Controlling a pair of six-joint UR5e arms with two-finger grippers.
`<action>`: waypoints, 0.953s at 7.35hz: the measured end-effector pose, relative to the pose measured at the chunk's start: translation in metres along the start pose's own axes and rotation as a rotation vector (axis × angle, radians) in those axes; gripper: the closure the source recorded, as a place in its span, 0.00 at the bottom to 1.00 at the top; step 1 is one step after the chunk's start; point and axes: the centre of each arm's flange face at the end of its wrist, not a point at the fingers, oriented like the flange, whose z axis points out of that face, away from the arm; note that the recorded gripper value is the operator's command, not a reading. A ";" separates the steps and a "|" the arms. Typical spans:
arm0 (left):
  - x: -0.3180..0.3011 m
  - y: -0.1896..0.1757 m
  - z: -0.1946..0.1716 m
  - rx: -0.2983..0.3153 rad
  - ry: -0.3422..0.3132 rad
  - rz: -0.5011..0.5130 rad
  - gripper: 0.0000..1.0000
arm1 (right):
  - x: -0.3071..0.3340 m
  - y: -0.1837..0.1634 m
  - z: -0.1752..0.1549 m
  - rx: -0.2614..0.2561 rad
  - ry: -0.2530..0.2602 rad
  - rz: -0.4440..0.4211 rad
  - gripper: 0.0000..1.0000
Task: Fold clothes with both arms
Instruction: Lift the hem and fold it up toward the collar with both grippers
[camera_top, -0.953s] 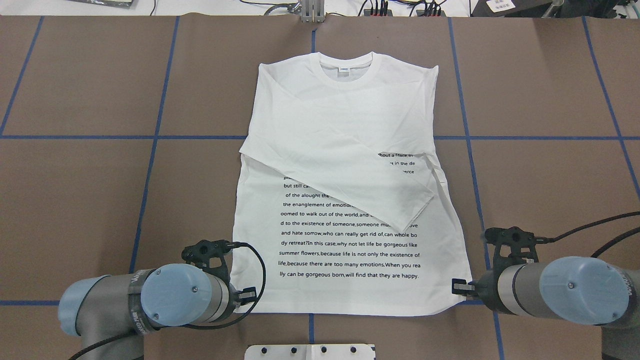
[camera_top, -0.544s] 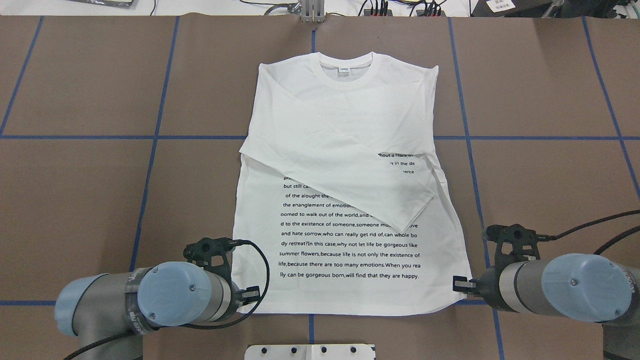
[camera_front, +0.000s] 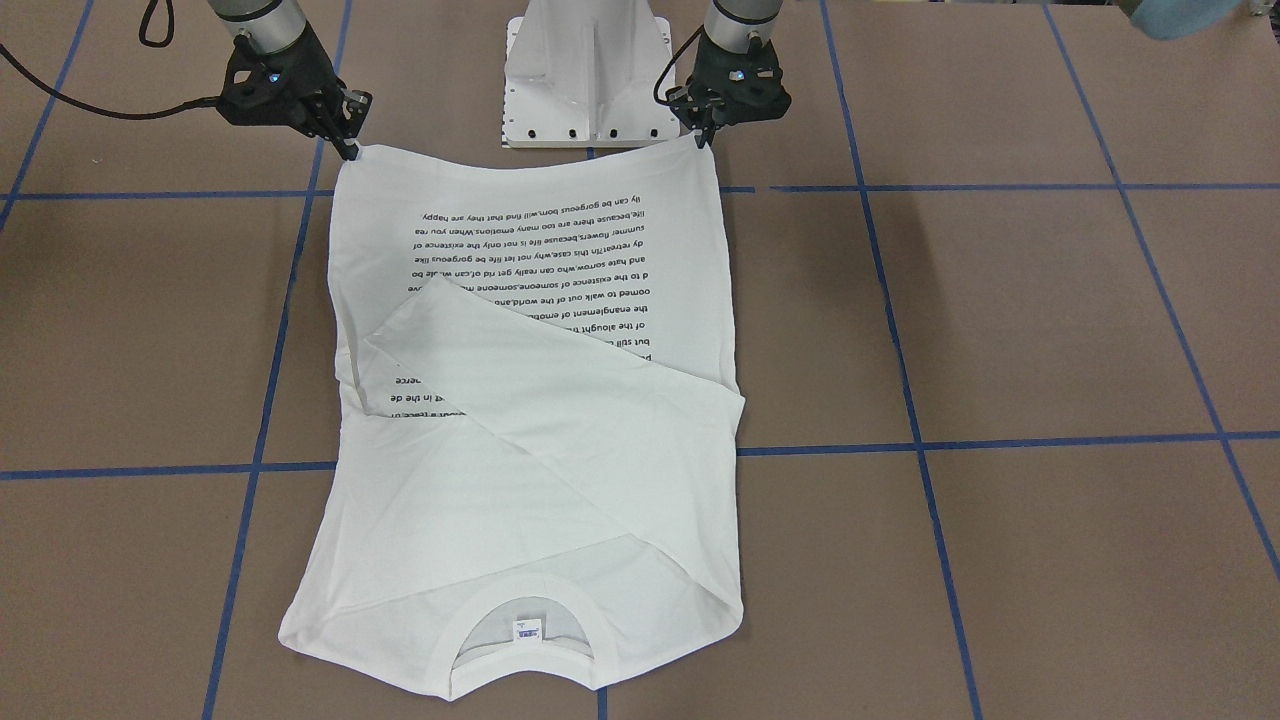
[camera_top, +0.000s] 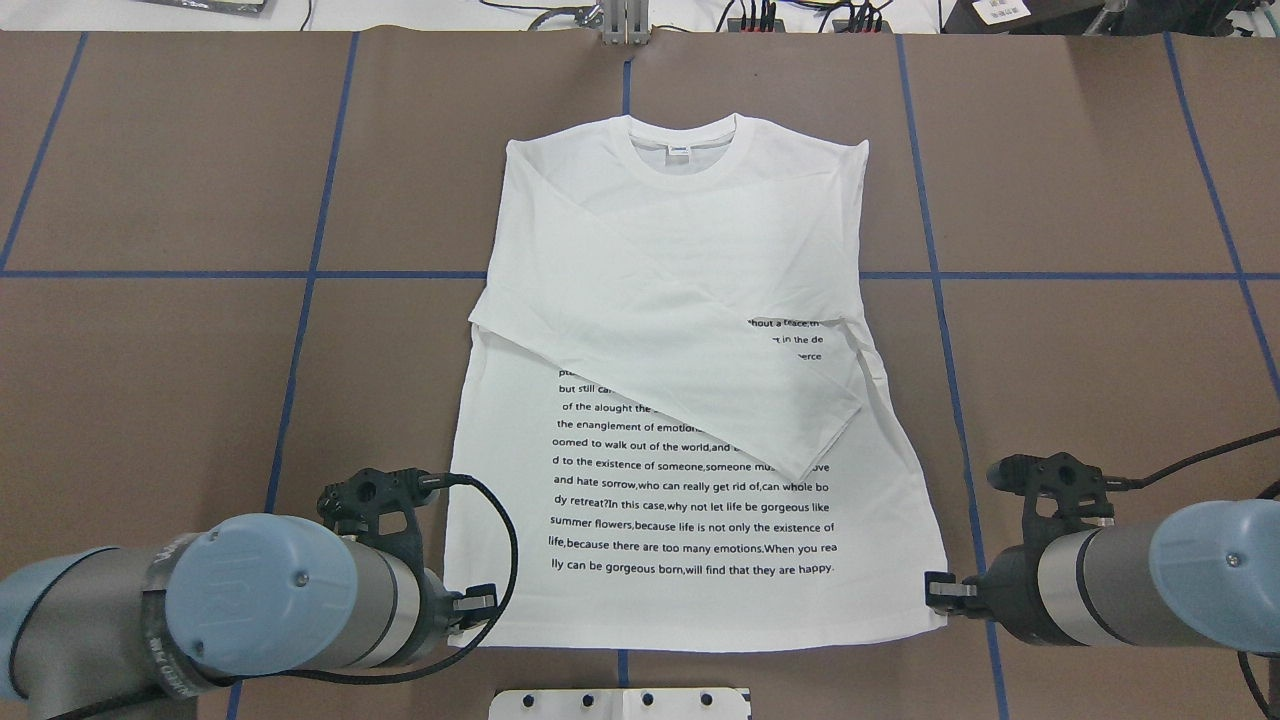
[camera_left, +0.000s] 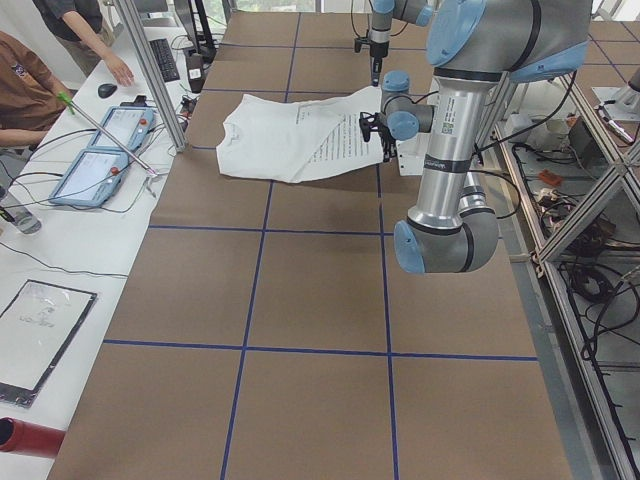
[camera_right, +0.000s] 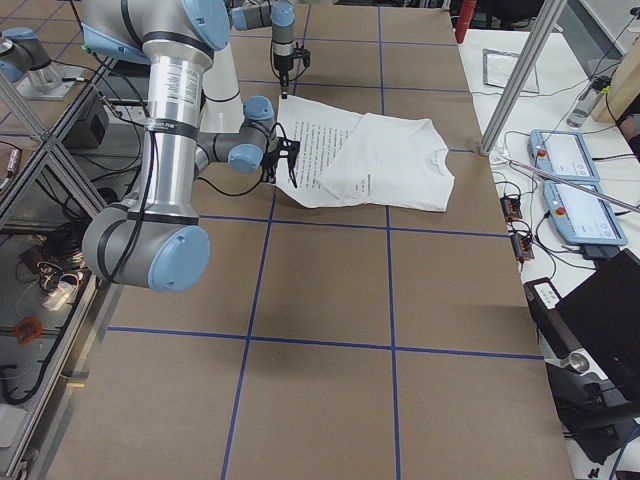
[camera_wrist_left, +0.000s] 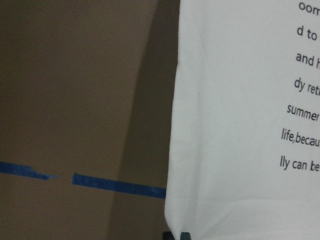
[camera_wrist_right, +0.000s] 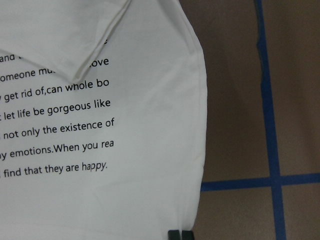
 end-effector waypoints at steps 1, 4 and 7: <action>-0.002 0.009 -0.018 -0.018 -0.004 0.006 1.00 | -0.001 0.008 -0.009 -0.069 -0.014 -0.002 1.00; -0.011 0.053 -0.053 -0.096 -0.032 0.016 1.00 | -0.001 0.028 -0.032 -0.252 -0.040 -0.004 1.00; -0.011 0.063 -0.054 -0.113 -0.043 0.012 1.00 | 0.000 0.013 -0.041 -0.245 -0.062 0.016 1.00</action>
